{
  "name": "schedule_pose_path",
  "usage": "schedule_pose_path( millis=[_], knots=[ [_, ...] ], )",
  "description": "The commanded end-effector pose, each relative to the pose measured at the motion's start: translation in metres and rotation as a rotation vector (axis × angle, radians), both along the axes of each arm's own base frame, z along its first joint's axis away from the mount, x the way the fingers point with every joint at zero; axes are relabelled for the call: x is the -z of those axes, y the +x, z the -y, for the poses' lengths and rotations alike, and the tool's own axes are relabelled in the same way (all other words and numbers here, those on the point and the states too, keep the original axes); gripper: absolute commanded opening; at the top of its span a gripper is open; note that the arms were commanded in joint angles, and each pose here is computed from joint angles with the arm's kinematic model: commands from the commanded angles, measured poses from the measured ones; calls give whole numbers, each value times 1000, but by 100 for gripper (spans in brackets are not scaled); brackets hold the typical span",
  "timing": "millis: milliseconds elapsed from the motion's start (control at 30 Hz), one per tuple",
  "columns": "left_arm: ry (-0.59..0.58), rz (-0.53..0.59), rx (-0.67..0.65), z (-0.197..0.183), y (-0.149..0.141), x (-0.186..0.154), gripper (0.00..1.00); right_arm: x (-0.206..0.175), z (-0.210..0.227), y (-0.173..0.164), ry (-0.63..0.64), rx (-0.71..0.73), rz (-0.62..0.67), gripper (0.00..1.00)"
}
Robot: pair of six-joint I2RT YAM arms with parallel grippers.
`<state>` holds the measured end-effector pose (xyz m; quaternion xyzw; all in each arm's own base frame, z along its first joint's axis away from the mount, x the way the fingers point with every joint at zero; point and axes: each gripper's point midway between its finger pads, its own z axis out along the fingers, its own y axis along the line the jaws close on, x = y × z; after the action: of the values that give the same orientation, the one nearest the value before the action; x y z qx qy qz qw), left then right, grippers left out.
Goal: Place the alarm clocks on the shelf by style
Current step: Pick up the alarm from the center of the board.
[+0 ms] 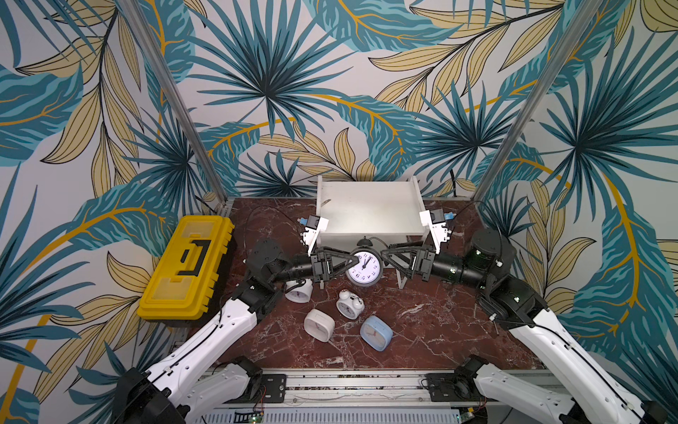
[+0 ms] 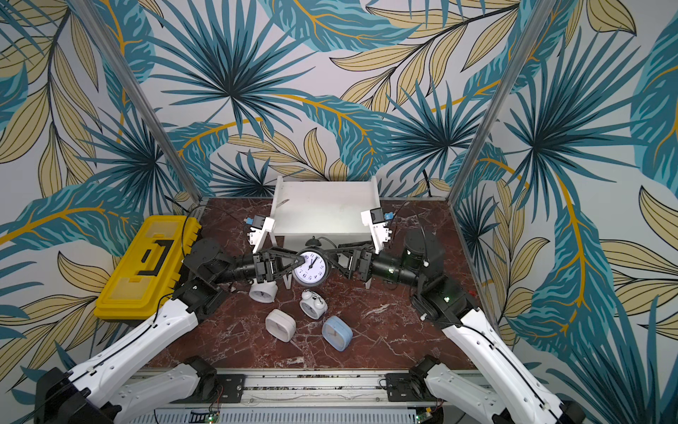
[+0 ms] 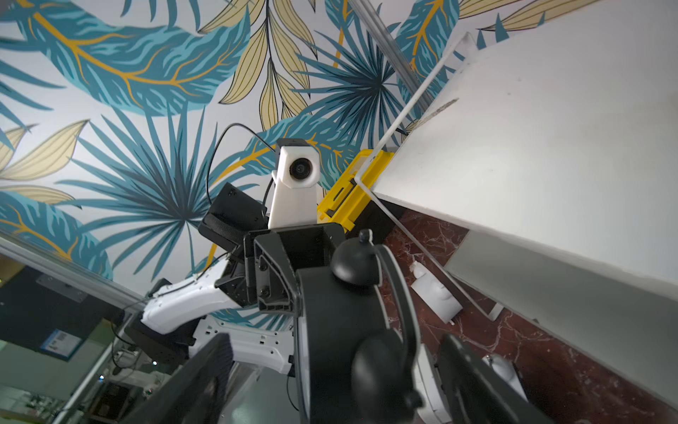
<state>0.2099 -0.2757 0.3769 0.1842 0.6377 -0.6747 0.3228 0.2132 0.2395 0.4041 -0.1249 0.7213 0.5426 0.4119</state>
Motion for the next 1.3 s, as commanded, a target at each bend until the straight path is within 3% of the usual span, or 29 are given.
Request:
schedule_pose_path(
  millis=[0,233,367,667,800,1033,1167,1233,1267],
  knots=[
    [-105,50,-73,-8,8,-23,32,-12,2,6,113,61,8,93],
    [-155,50,-60,-8,8,-32,32,0,-11,5,95,71,-13,91],
    [-174,43,-71,-10,9,-32,34,2,-22,8,115,53,-19,83],
    [-195,37,-68,-11,8,-34,35,-4,-35,8,127,24,-14,47],
    [-193,37,-66,-11,8,-33,35,-6,-36,8,122,20,-16,13],
    [-188,41,-62,-10,8,-33,36,-9,-38,7,112,5,-10,6],
    [-186,46,-63,-10,7,-32,48,-10,-38,8,86,7,-3,0],
    [-177,57,-53,-10,5,-33,75,-10,-39,4,60,-12,5,0],
    [-168,65,-51,-10,5,-34,84,-10,-40,3,43,-23,11,0]
  ],
)
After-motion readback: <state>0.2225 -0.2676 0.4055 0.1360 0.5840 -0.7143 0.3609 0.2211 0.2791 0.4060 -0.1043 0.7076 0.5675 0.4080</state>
